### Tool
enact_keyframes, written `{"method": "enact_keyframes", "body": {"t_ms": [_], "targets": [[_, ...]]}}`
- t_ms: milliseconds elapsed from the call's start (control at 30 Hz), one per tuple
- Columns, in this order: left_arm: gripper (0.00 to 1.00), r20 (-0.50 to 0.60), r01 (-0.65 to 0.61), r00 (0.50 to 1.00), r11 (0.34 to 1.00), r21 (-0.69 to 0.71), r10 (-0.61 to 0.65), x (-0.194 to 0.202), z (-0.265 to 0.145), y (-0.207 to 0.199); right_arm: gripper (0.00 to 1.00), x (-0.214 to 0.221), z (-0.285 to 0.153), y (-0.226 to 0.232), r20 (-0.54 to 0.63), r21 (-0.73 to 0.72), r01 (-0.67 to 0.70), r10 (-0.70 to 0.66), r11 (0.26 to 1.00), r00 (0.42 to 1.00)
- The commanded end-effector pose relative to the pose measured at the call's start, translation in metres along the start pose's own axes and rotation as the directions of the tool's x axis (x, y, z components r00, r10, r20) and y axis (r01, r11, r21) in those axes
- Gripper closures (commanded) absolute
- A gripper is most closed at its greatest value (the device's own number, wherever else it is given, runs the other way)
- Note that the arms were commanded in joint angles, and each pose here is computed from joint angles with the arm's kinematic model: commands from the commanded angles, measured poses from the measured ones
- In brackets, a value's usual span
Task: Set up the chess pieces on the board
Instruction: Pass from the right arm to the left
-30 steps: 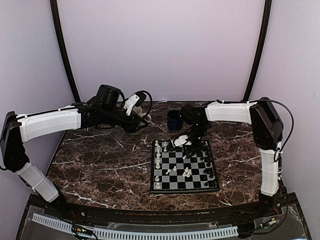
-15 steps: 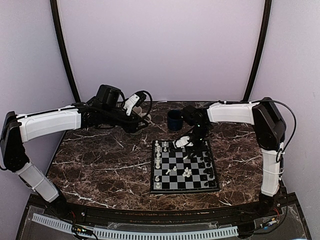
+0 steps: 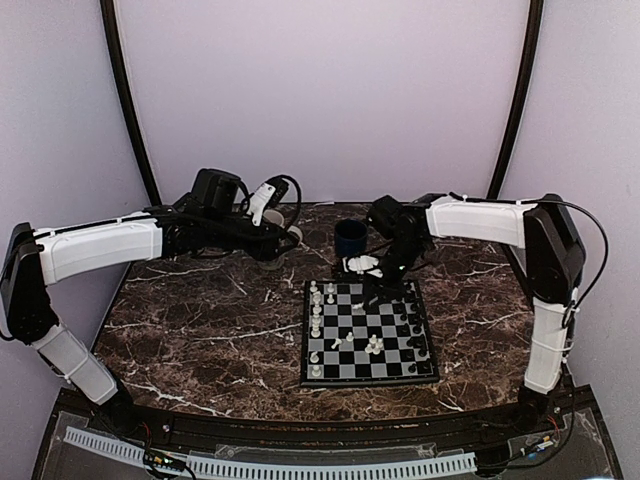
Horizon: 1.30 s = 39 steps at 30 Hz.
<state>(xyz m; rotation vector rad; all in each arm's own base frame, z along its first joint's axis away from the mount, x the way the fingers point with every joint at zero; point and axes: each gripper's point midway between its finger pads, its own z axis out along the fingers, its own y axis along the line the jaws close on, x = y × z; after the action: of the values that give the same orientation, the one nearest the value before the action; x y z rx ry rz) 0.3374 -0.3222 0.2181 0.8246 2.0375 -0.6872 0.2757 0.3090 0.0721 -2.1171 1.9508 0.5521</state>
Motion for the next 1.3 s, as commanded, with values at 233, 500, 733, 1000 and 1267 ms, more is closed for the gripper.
{"method": "enact_keyframes", "body": {"t_ms": [233, 500, 733, 1000, 1267], "targets": [[0.63, 0.077, 0.292, 0.943, 0.914, 0.280, -0.325, -0.014, 0.016, -0.043, 0.82, -0.072, -0.083, 0.000, 0.434, -0.044, -0.202, 0.201, 0.978, 0.878], [0.63, 0.043, 0.321, 0.928, 0.854, 0.409, -0.369, -0.009, 0.051, -0.096, 0.82, -0.073, -0.095, -0.004, 0.458, -0.011, -0.230, 0.209, 0.973, 0.864], [0.63, 0.022, 0.356, 0.914, 0.827, 0.435, -0.404, -0.005, 0.069, -0.107, 0.82, -0.069, -0.093, 0.001, 0.458, -0.018, -0.223, 0.206, 0.975, 0.864], [0.73, 0.018, 0.359, 0.911, 0.816, 0.453, -0.411, -0.007, 0.077, -0.108, 0.82, -0.070, -0.097, 0.007, 0.474, -0.019, -0.210, 0.193, 0.978, 0.859], [0.84, 0.011, 0.361, 0.909, 0.800, 0.479, -0.416, -0.006, 0.079, -0.112, 0.81, -0.070, -0.097, 0.009, 0.478, -0.022, -0.203, 0.189, 0.979, 0.858]]}}
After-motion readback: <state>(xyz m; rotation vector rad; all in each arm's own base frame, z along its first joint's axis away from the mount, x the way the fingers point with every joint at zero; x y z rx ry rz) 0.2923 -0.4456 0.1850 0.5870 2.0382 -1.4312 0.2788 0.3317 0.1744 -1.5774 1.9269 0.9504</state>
